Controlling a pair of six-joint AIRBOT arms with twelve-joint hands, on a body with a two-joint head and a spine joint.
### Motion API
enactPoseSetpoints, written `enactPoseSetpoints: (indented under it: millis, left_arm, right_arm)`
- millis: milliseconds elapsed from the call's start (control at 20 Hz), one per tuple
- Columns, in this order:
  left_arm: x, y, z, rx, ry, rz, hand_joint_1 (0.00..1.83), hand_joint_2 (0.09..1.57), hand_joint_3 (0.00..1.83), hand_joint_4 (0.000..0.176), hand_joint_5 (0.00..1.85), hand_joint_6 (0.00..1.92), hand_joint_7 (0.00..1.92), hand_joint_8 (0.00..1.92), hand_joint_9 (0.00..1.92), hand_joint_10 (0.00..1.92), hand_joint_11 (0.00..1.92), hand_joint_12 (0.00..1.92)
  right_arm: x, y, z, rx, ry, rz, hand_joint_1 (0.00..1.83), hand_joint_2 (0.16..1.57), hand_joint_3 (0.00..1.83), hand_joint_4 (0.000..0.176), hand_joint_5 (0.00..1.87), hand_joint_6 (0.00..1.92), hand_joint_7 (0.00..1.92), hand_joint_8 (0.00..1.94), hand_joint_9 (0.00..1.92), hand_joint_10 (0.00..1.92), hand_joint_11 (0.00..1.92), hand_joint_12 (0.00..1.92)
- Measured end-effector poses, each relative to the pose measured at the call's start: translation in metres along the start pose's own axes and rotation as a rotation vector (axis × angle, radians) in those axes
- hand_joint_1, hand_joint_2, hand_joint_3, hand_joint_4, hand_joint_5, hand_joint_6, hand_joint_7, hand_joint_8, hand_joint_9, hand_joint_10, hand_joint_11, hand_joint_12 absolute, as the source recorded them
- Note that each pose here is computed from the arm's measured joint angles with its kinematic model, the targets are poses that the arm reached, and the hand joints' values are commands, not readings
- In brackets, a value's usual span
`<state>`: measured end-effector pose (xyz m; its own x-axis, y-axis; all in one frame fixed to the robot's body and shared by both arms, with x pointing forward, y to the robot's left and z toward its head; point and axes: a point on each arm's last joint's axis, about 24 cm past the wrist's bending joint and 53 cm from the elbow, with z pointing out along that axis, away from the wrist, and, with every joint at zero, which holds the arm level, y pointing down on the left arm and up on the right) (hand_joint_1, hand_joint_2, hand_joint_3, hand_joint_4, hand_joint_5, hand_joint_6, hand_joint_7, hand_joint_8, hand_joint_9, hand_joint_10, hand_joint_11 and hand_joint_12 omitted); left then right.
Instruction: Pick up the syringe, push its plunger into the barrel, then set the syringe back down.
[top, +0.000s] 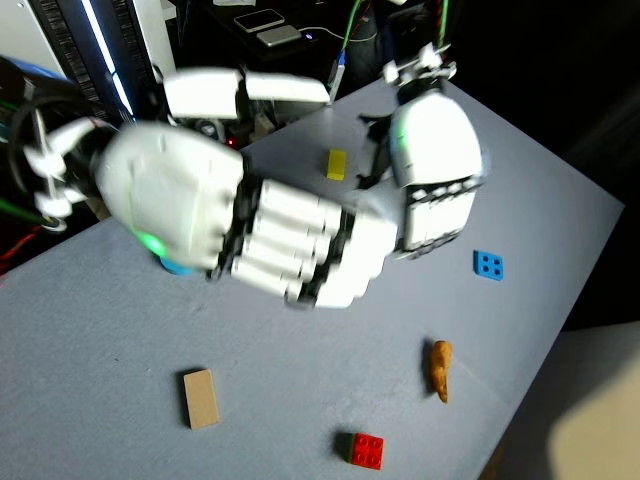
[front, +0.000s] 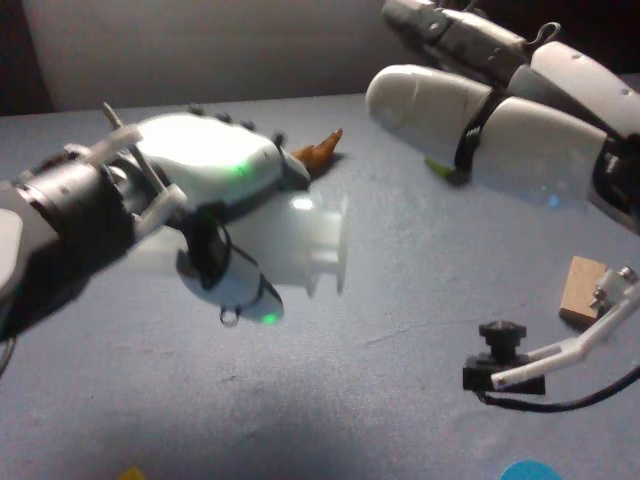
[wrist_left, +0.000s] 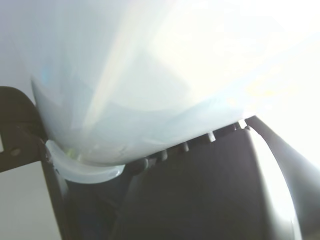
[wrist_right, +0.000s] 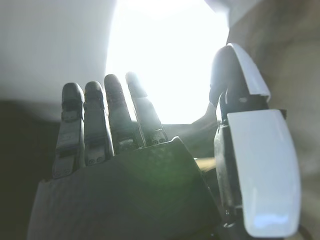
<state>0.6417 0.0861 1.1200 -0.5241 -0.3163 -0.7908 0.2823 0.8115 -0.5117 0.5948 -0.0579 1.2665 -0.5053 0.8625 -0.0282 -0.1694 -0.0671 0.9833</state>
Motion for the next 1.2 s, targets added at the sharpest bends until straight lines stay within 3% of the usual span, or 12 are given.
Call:
enactPoseSetpoints:
  millis: [200,300,450,600,800,850,950,1050,1200]
  left_arm:
    - [0.016,0.006,0.006,-0.031,0.004,-0.036,1.37,1.14,0.0,0.0,0.93,0.97,0.86,1.19,0.88,1.26,0.72,1.17]
    - [0.026,0.008,0.009,-0.043,0.006,-0.054,1.37,1.14,0.0,0.0,0.93,0.98,0.84,1.22,0.87,1.27,0.7,1.16]
    - [0.037,0.005,0.017,-0.041,0.02,-0.058,1.37,1.14,0.0,0.0,0.9,1.0,0.86,1.21,0.88,1.25,0.71,1.16]
    - [0.052,0.007,0.027,-0.047,0.038,-0.057,1.37,1.14,0.0,0.0,0.91,0.99,0.87,1.19,0.89,1.25,0.74,1.15]
    - [0.067,0.009,0.034,-0.045,0.061,-0.028,1.37,1.14,0.0,0.0,0.91,1.0,0.87,1.18,0.88,1.26,0.73,1.16]
    - [0.071,0.008,0.035,-0.043,0.069,-0.031,1.37,1.15,0.0,0.0,0.9,1.0,0.86,1.2,0.84,1.31,0.66,1.26]
    - [0.075,0.012,0.034,-0.049,0.08,-0.031,1.37,1.13,0.0,0.0,0.91,0.98,0.89,1.16,0.9,1.23,0.71,1.18]
    - [0.074,0.018,0.035,-0.059,0.076,-0.025,1.37,1.13,0.0,0.0,0.91,0.99,0.88,1.16,0.9,1.24,0.73,1.15]
    - [0.07,0.022,0.036,-0.069,0.064,-0.022,1.37,1.14,0.0,0.0,0.92,0.99,0.89,1.16,0.86,1.27,0.66,1.21]
  right_arm:
    - [-0.004,-0.02,0.003,0.08,0.044,-0.085,0.21,1.14,0.0,0.0,0.14,0.0,0.11,0.0,0.1,0.0,0.0,0.36]
    - [-0.014,-0.027,0.007,0.104,0.062,-0.19,0.2,1.14,0.0,0.0,0.12,0.0,0.09,0.0,0.08,0.0,0.0,0.28]
    - [-0.007,-0.03,0.009,0.122,0.14,-0.364,0.19,1.14,0.0,0.0,0.12,0.0,0.09,0.0,0.09,0.0,0.0,0.29]
    - [0.003,-0.037,0.011,0.177,0.28,-0.576,0.19,1.14,0.0,0.0,0.13,0.0,0.1,0.0,0.1,0.01,0.0,0.32]
    - [0.004,-0.035,0.01,0.194,0.357,-0.695,0.19,1.13,0.0,0.0,0.14,0.0,0.11,0.0,0.1,0.0,0.0,0.31]
    - [0.006,-0.037,0.008,0.197,0.381,-0.738,0.2,1.13,0.0,0.0,0.14,0.0,0.11,0.0,0.1,0.0,0.0,0.31]
    - [0.009,-0.039,0.003,0.202,0.408,-0.783,0.2,1.13,0.0,0.0,0.15,0.0,0.12,0.0,0.11,0.0,0.0,0.33]
    - [0.007,-0.041,-0.001,0.201,0.424,-0.856,0.21,1.12,0.0,0.0,0.15,0.0,0.12,0.0,0.11,0.0,0.0,0.34]
    - [0.002,-0.041,-0.002,0.2,0.418,-0.89,0.21,1.12,0.0,0.0,0.16,0.0,0.12,0.0,0.12,0.0,0.0,0.33]
